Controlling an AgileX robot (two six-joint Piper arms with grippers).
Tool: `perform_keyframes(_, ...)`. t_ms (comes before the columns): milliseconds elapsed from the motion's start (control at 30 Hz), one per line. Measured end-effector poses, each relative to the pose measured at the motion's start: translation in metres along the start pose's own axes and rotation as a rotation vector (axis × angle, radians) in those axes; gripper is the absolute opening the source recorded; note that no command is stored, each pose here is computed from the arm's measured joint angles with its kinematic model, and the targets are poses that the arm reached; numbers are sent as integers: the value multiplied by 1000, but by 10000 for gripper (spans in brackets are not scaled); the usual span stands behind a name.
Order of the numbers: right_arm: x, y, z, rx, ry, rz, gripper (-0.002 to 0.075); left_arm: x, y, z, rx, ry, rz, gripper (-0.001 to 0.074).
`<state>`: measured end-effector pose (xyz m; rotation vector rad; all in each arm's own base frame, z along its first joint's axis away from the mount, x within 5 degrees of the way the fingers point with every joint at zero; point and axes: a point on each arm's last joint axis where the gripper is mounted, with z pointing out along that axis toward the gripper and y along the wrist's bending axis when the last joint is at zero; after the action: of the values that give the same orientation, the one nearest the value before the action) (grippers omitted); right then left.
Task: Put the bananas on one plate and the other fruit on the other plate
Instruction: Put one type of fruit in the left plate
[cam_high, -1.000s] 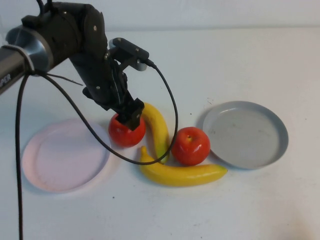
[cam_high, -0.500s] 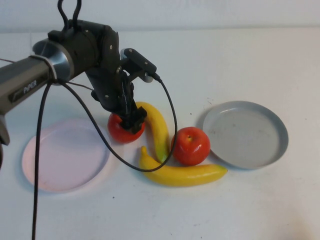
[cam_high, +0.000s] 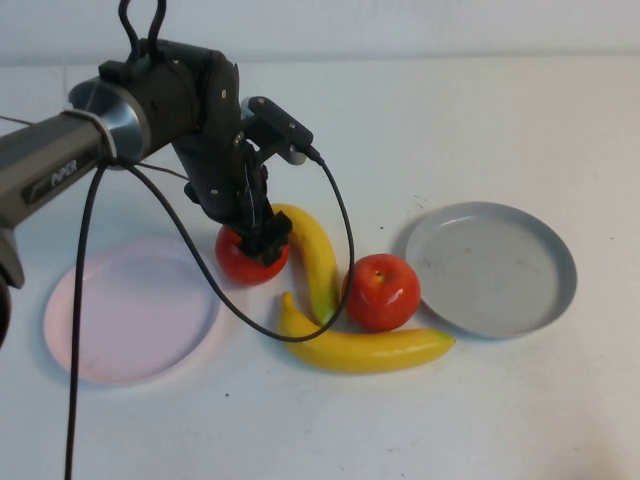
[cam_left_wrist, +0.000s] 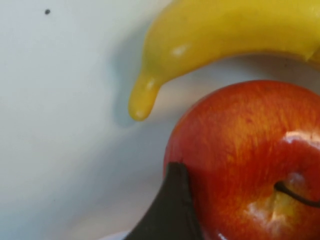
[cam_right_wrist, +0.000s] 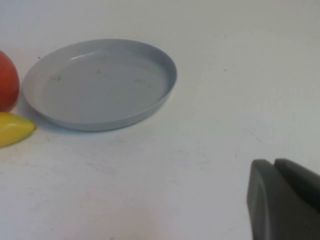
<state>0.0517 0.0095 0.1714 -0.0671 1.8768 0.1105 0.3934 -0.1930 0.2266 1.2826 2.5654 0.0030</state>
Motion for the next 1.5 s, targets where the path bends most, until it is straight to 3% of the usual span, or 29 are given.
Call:
perform_keyframes(267, 0, 0, 0, 0, 0, 0, -17, 7, -4, -17, 20, 41, -12, 580)
perform_keyframes(667, 0, 0, 0, 0, 0, 0, -17, 41, -8, -122, -121, -38, -211, 580)
perform_keyframes(900, 0, 0, 0, 0, 0, 0, -17, 107, 4, -97, -104, 142, -341, 580)
perform_keyframes(1033, 0, 0, 0, 0, 0, 0, -17, 139, 25, -80, -117, 164, -472, 579)
perform_keyframes(1200, 0, 0, 0, 0, 0, 0, -17, 154, 51, -66, -112, 130, -598, 579)
perform_keyframes(1367, 0, 0, 0, 0, 0, 0, -17, 154, 53, -51, -81, 147, -596, 580)
perform_keyframes(1500, 0, 0, 0, 0, 0, 0, -17, 153, 54, -47, -74, 153, -569, 654)
